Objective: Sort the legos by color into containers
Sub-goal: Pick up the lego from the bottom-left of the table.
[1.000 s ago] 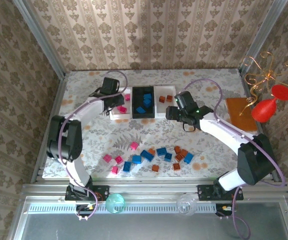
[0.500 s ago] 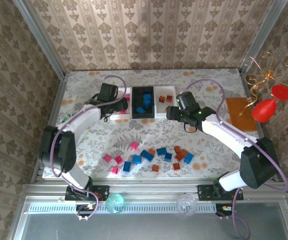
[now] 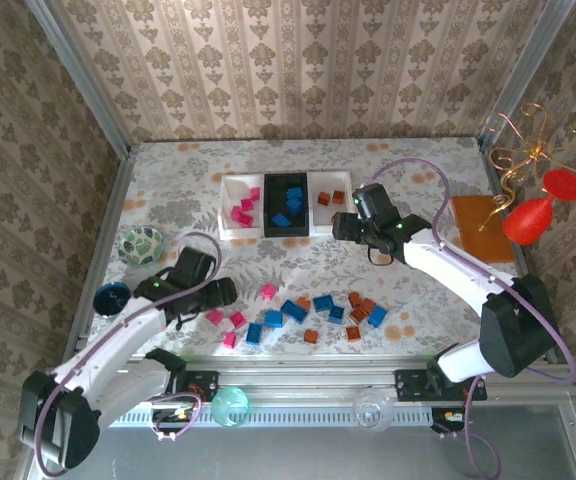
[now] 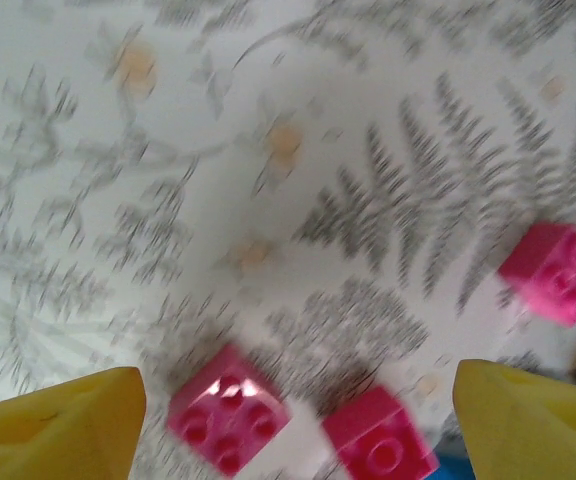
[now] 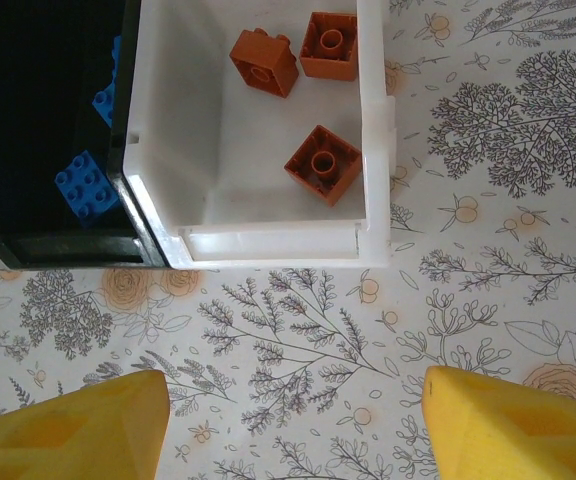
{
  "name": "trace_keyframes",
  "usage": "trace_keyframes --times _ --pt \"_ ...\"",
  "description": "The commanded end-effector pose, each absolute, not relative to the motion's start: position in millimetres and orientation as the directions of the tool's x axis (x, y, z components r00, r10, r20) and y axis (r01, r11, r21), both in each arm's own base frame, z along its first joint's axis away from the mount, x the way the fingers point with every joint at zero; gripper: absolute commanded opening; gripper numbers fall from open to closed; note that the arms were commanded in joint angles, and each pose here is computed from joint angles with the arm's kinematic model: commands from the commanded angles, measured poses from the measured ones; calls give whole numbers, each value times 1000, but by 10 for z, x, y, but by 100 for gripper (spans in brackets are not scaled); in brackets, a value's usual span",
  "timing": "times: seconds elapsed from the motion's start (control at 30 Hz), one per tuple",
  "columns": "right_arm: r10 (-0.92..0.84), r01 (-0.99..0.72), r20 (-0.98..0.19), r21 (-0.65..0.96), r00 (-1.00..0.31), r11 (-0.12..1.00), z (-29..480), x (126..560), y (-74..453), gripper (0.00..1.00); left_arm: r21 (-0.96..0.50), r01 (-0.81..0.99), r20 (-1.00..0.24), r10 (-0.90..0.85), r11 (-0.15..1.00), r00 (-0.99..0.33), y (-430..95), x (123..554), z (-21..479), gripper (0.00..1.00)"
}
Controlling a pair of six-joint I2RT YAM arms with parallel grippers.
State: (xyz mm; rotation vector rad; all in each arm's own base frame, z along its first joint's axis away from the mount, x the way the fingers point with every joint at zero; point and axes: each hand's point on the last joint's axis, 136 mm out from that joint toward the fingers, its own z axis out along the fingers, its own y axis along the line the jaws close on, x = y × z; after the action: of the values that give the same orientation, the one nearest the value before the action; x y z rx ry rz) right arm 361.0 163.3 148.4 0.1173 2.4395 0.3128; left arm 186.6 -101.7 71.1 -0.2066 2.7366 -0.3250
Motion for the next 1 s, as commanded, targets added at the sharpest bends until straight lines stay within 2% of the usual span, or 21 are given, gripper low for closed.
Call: trace_keyframes --times 0.0,0.3,0.83,0.97 --pt "170 -3 -606 274 -777 962 1461 3587 1669 69 -219 -159 -238 -211 963 -948 -935 1554 511 84" --pt "168 3 -616 261 -770 965 1498 3566 1610 70 -153 -177 -164 -201 972 -966 -907 1562 280 80" --pt "174 14 -614 256 -770 966 1468 3580 1575 70 -172 -146 -144 -172 974 -975 -1001 1685 164 35" --pt "175 15 -613 257 -771 966 1460 3586 1574 70 -207 -129 -196 -171 970 -966 -1065 1810 331 30"
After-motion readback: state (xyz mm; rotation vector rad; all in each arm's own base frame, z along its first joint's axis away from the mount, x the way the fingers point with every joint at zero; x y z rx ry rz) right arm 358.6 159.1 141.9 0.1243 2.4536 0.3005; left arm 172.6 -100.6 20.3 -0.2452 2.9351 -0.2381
